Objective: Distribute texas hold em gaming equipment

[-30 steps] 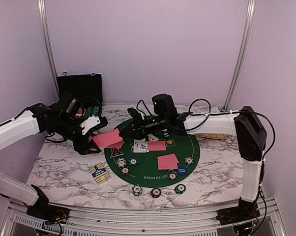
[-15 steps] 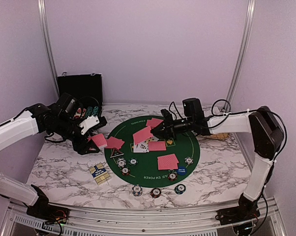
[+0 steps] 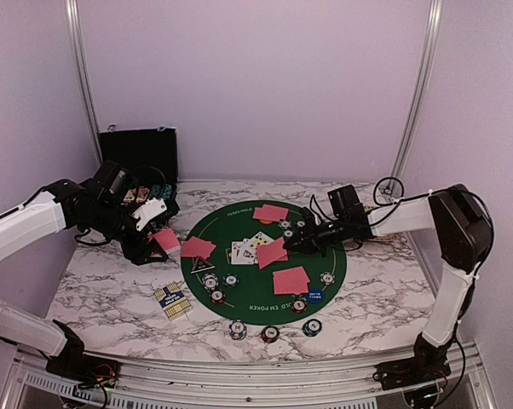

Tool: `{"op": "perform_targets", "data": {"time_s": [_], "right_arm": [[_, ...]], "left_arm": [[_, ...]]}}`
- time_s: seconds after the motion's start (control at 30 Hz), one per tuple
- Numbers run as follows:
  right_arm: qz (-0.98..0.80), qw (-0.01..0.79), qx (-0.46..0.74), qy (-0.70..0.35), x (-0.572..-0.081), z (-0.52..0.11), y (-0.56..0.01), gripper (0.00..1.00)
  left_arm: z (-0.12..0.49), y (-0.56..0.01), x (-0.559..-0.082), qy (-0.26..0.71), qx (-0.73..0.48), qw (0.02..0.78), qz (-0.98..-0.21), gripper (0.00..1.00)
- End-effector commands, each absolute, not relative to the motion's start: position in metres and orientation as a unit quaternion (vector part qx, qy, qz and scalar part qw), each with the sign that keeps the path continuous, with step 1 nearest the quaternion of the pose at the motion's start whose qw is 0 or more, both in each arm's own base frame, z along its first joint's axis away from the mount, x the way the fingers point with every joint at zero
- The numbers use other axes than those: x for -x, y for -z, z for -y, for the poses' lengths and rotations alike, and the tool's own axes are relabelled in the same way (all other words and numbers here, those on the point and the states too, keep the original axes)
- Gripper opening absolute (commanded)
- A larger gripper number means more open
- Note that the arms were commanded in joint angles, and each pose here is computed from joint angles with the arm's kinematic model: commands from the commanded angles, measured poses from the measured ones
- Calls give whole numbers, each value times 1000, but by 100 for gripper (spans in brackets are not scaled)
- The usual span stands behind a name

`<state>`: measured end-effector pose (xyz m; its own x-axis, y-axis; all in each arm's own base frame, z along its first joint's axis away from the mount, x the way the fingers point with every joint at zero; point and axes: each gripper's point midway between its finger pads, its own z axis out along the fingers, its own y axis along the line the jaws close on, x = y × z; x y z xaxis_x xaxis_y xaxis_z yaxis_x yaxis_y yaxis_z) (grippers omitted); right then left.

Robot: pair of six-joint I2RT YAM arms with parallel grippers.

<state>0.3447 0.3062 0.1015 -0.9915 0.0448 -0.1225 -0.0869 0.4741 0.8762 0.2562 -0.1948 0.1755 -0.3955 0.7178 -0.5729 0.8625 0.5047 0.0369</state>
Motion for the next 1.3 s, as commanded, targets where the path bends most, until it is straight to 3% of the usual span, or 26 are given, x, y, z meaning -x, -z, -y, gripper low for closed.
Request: {"op": "perform_targets", "data": {"time_s": [0.0,0.53,0.9,1.27], "right_arm": [[-880,76,18,-469,-358,-298,-79,0],[-908,80,36,-411,-383,-295,-61,0],[-923,58,40,-379,-369,-283,-39,1],[-927,73,40,-365,-380,-282,-45,24]], "left_arm": [[188,-173,-264,130,-475,278,-824,0],[165,-163,-270,124,-451,284,-837,0],[154,-157,-279,129,-431,288,-845,0],[143,-138,-287,114,-411,287,-858,0]]}}
